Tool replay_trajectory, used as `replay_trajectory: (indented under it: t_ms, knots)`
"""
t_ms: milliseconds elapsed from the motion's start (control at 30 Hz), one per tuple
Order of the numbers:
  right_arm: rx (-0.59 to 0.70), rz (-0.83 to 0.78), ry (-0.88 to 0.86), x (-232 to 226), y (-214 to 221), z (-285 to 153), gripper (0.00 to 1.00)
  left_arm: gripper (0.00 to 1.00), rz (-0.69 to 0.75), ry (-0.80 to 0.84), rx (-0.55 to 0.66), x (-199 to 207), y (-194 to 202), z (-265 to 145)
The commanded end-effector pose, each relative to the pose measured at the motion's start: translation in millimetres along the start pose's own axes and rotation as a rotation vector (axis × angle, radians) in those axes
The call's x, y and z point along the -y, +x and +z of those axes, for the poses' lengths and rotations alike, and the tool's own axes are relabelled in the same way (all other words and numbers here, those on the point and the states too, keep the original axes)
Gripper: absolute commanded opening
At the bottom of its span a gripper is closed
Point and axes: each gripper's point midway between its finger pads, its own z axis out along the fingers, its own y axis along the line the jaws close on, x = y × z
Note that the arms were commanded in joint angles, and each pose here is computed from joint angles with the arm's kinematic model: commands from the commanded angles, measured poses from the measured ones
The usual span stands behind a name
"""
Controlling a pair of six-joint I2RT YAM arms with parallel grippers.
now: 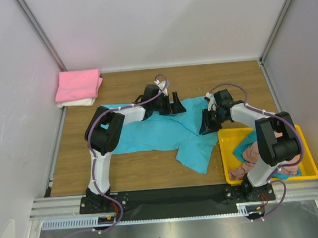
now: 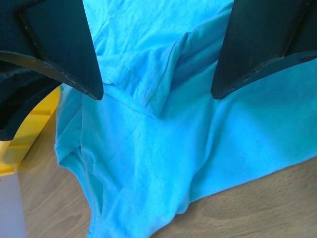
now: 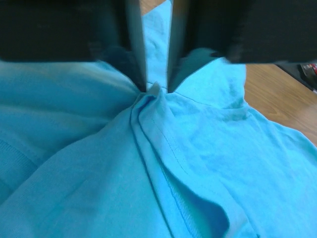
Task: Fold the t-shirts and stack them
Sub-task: Fold the tshirt
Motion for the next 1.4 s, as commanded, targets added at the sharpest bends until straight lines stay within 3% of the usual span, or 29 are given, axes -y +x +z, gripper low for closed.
replay_trajectory:
  t_ms: [0, 67, 167, 300, 433, 600, 800, 1067, 1367]
  knots:
    - [0.024, -0.031, -0.021, -14, -10, -15, 0.32, 0.98, 0.037, -0.02, 0.01, 5, -5, -9]
    - [0.057, -0.033, -0.058, -27, -24, -24, 0.41, 0.98, 0.037, -0.028, 0.003, 5, -3, -12]
    - [0.126, -0.037, -0.095, -44, -49, -38, 0.45, 0.98, 0.04, -0.023, -0.003, 7, -3, -13]
    - [0.244, 0.016, -0.075, -45, -89, -49, 0.46, 0.97, 0.044, 0.0, -0.008, 10, 0, -13]
    - [0.384, 0.19, -0.025, -23, -133, -48, 0.47, 0.97, 0.073, 0.048, 0.005, 21, -3, -16]
    - [0.512, 0.311, -0.076, -17, -173, -20, 0.43, 0.97, 0.096, 0.062, 0.014, 28, -6, -17]
    - [0.509, 0.351, 0.052, 14, -192, 5, 0.41, 0.97, 0.114, 0.03, 0.054, 28, -18, -21]
    - [0.527, 0.353, 0.242, 64, -187, -17, 0.44, 0.97, 0.078, -0.088, 0.085, 10, -27, -19]
    - [0.473, 0.349, 0.165, 69, -176, -2, 0.43, 0.97, 0.042, -0.195, 0.188, 1, -61, -27]
